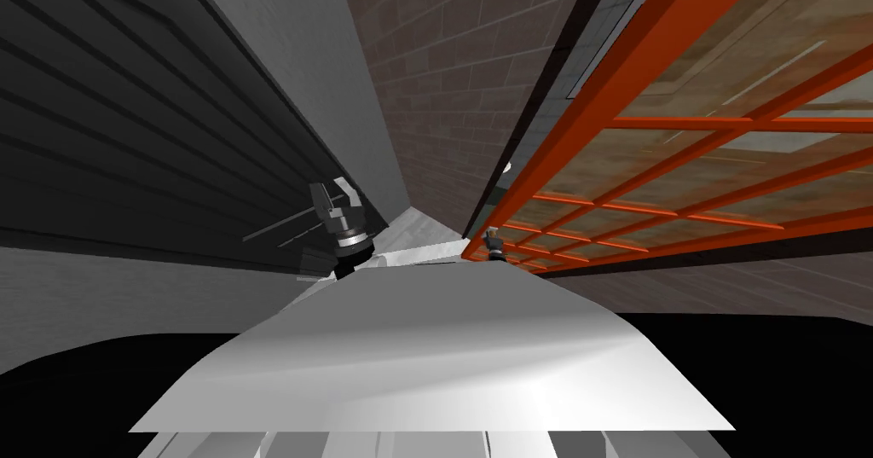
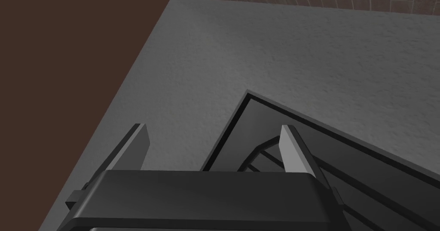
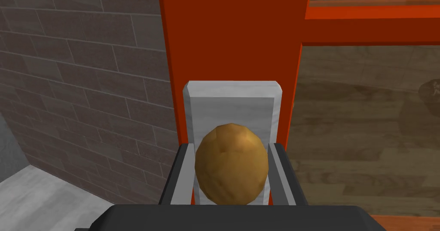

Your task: Pull the door open

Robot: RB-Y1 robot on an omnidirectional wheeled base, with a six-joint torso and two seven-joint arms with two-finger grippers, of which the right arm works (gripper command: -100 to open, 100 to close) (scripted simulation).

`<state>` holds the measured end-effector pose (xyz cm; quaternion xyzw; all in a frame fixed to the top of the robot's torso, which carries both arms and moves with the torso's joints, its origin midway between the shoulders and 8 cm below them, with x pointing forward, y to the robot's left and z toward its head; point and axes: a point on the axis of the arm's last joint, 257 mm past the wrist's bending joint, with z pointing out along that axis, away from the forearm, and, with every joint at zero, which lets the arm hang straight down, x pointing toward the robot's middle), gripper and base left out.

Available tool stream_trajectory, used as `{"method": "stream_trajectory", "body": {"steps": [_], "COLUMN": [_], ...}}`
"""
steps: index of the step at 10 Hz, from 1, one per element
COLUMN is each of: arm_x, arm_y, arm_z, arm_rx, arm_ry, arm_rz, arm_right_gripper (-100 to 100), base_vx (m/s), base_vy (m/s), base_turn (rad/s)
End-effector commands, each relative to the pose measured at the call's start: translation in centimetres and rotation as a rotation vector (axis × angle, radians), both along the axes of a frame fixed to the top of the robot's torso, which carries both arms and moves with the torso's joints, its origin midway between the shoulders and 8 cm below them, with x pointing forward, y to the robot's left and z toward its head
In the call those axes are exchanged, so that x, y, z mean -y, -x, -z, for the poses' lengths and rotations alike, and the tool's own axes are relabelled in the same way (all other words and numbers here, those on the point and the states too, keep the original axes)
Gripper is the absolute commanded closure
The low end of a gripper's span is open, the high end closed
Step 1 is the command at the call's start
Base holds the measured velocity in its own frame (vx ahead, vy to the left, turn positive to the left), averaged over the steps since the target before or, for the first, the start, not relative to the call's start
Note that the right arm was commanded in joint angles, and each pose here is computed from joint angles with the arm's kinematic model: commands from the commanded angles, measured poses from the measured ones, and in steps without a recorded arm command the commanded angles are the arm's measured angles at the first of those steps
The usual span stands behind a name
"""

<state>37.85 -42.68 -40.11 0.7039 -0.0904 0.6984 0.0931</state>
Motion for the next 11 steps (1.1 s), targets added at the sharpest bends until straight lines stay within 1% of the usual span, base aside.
{"method": "stream_trajectory", "body": {"steps": [1,5,6,7,8,11], "arm_x": [-0.5,-1.6,-1.5,-1.9,-1.9,-2.2], "arm_y": [0.4,1.5,1.2,2.0,2.2,3.2], "arm_z": [0.1,-0.1,0.1,0.2,0.2,0.0], "arm_rx": [0.003,0.008,0.002,-0.001,0.000,0.005], "arm_ry": [-0.001,-0.003,-0.001,-0.003,-0.002,-0.001], "arm_rz": [-0.032,-0.107,-0.096,-0.124,-0.130,-0.175], "arm_right_gripper": [100,100,100,100,100,100], "base_vx": [-0.247,-0.267,-0.120,-0.149,-0.203,-0.204], "base_vy": [-0.056,-0.026,-0.008,-0.003,-0.022,-0.044], "base_turn": [0.123,0.102,0.024,0.113,0.096,0.099]}}
